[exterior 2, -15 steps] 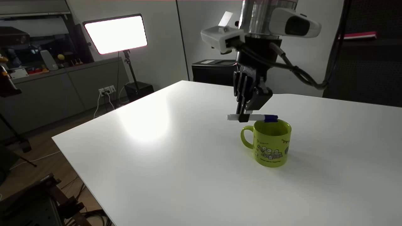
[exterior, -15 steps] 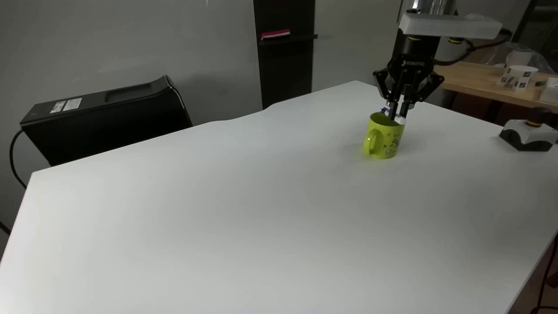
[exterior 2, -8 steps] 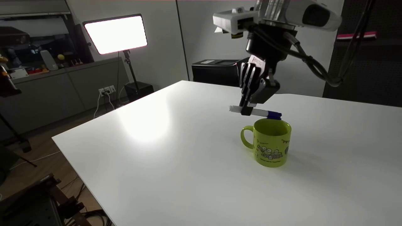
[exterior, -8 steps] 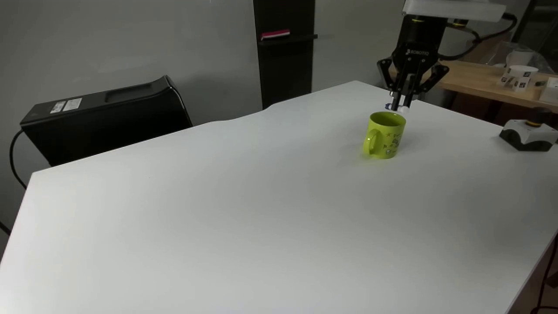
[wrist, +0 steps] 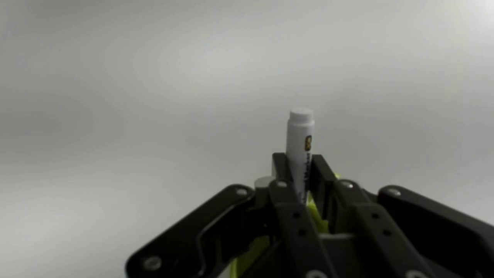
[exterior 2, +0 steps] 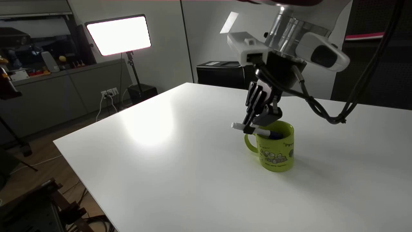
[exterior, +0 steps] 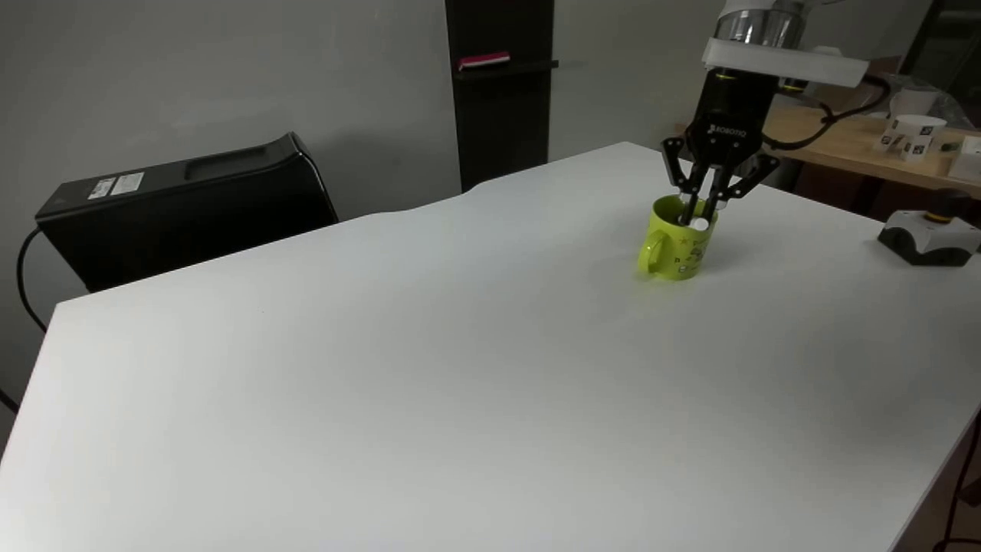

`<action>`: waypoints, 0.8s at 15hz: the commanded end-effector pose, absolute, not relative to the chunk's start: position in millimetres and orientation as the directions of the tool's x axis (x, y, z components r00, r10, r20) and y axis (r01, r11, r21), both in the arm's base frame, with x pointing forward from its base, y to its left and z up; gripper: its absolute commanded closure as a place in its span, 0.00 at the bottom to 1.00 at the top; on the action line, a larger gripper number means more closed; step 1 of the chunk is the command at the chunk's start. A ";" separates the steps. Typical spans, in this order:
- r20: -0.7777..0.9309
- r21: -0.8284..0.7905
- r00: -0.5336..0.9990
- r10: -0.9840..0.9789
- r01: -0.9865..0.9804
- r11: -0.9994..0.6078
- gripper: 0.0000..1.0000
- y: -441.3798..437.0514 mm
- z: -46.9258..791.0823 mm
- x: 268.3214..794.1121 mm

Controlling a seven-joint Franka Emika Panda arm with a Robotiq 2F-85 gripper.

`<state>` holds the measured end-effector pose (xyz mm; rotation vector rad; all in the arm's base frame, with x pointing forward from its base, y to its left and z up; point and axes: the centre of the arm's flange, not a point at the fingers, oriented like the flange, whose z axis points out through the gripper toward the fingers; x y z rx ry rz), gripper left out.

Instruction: Put the blue marker inside the yellow mug

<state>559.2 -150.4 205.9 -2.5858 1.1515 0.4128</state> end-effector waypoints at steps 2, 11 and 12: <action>-0.373 -0.158 0.643 -0.668 -0.754 -0.637 0.95 -153.0 195.8 573.5; -0.338 -0.143 0.657 -0.674 -0.743 -0.653 0.95 -158.9 201.0 577.3; -0.332 -0.140 0.659 -0.675 -0.742 -0.656 0.95 -159.0 201.5 577.1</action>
